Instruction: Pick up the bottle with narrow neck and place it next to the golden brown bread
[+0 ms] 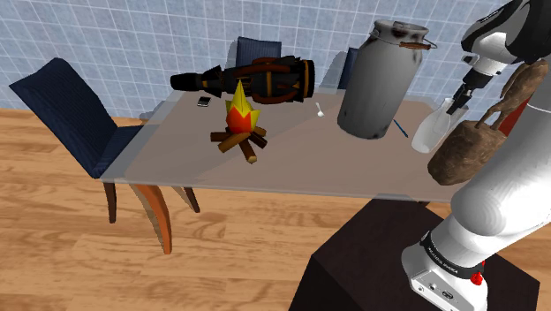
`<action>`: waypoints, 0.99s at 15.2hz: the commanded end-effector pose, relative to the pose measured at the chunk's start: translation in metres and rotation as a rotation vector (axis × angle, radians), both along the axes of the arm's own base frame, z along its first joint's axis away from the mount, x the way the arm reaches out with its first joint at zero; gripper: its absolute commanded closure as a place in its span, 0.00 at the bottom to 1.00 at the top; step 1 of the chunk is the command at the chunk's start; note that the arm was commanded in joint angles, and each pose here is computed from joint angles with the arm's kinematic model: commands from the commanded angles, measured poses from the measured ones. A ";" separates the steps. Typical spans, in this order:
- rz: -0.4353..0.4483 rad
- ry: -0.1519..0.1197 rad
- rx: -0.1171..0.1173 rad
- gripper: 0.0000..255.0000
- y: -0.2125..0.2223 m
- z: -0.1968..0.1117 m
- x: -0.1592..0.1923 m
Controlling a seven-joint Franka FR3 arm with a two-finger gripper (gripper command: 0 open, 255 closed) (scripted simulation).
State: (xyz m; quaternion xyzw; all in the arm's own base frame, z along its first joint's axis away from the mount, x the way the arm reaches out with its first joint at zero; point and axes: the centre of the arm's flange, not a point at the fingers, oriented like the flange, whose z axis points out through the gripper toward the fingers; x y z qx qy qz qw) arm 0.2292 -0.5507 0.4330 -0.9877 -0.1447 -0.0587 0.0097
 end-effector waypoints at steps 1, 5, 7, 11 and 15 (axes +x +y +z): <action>0.000 0.000 -0.001 1.00 0.000 0.000 0.000; 0.000 0.000 -0.001 1.00 0.000 0.000 0.000; 0.000 0.000 -0.001 0.00 0.000 0.000 0.000; 0.000 0.000 -0.001 0.00 0.000 0.000 0.000; 0.000 0.000 -0.001 0.00 -0.002 0.049 -0.006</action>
